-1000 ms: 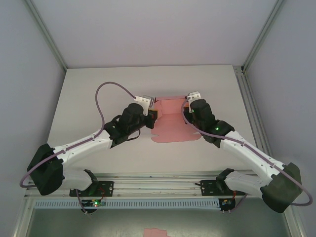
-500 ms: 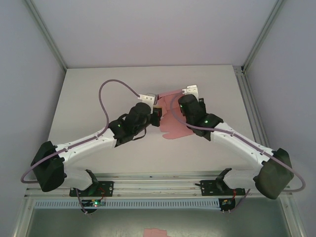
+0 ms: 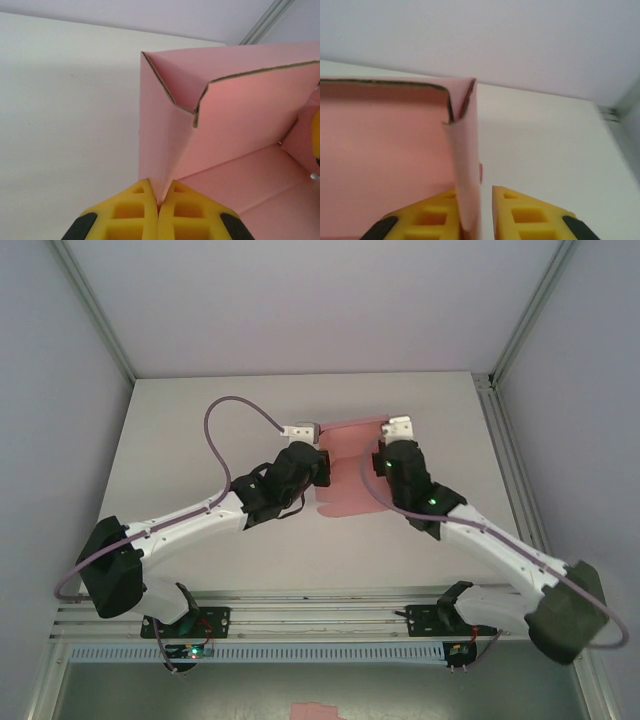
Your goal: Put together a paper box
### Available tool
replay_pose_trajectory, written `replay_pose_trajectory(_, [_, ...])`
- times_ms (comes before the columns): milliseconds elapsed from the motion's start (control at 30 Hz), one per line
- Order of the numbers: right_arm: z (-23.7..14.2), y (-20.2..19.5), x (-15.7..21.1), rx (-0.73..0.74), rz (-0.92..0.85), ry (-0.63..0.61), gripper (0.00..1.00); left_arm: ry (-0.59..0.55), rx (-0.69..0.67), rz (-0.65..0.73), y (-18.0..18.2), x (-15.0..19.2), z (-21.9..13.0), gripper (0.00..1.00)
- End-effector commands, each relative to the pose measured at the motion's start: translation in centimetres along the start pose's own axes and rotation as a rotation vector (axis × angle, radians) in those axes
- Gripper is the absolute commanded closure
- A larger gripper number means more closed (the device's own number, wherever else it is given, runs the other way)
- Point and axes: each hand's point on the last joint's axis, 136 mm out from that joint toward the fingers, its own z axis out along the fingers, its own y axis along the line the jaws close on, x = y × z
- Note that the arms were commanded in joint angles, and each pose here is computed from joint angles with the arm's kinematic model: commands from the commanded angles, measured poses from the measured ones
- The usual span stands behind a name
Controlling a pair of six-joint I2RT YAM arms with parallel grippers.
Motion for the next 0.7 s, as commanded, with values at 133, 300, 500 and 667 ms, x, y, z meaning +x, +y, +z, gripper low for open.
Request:
replay_pose_trajectory(133, [-5.5,3.5,-5.4,-0.428,0.052,-0.22,0.35,-0.057,-0.023,0.011,1.3,-0.7,-1.2,1.0])
replay_pose_trajectory(300, [-8.4,2.7,-6.0,-0.459,0.062,-0.216,0.02,-0.089,0.032,0.071,0.8,-0.9,-1.7,1.0])
replay_pose_trajectory(500, [-9.0,-4.5,-7.4,-0.143,0.169,-0.244,0.02,-0.128,0.225,0.182,-1.6,-0.2,-3.1,1.0])
replay_pose_trajectory(667, [-6.7,-6.5,-5.7,-0.108,0.244,-0.072,0.02,-0.186,0.413,0.28,-3.9,0.5,-4.9,1.0])
